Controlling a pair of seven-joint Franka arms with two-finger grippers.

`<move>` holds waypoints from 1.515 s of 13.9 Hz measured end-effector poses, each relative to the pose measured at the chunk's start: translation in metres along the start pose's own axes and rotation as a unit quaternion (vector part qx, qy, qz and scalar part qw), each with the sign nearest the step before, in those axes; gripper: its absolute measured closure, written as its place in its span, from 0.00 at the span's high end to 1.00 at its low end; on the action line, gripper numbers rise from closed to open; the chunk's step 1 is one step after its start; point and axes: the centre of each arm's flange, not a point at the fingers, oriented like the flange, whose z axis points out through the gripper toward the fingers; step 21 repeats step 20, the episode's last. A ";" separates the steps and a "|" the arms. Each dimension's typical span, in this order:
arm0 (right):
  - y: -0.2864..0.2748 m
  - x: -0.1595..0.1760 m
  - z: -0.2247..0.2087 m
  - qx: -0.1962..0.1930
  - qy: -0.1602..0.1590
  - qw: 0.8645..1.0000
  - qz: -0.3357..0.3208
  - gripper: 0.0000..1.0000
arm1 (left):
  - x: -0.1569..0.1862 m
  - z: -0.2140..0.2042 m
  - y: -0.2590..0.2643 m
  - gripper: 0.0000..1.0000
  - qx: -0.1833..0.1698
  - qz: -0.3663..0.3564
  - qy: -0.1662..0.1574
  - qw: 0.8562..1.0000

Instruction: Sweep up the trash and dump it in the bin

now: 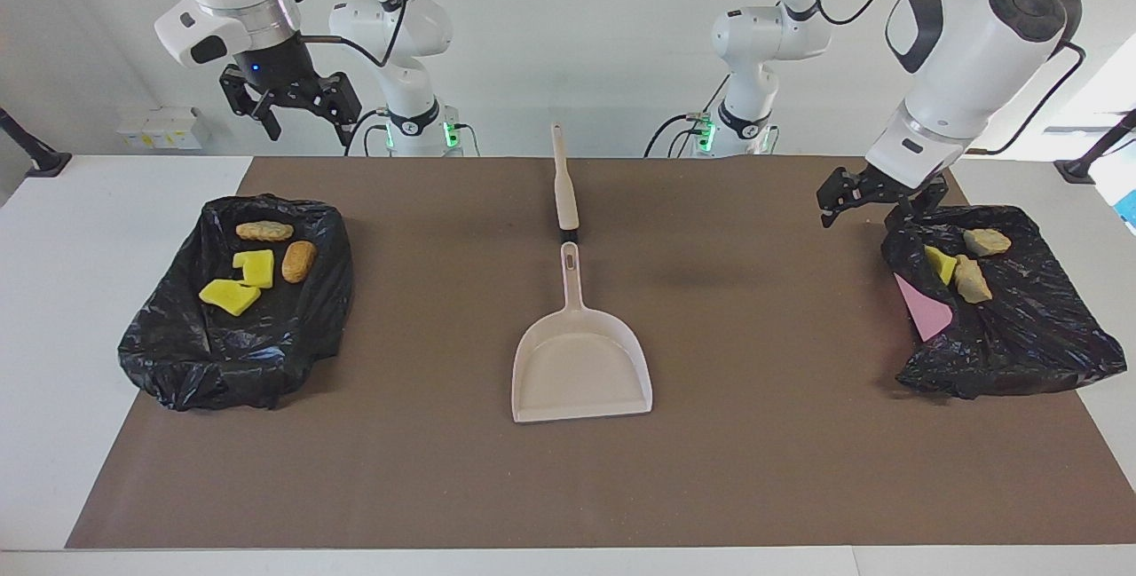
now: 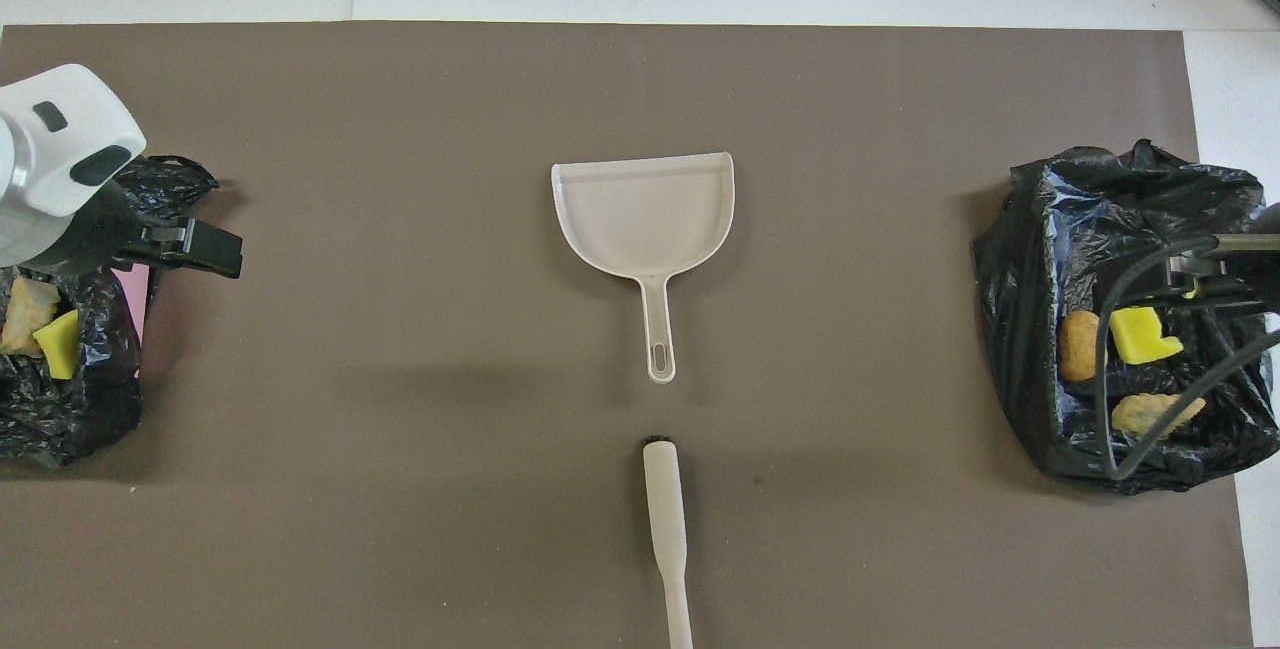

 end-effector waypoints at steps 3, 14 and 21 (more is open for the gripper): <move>0.000 0.000 0.000 0.000 0.000 1.000 0.000 1.00 | -0.009 -0.013 0.000 1.00 0.002 0.002 -0.010 1.000; 0.000 0.000 0.000 0.000 0.000 1.000 0.000 1.00 | -0.010 -0.033 -0.003 1.00 0.004 0.002 0.001 1.000; 0.000 0.000 0.000 0.000 0.000 1.000 0.000 1.00 | -0.009 -0.032 -0.004 1.00 0.004 0.015 0.001 1.000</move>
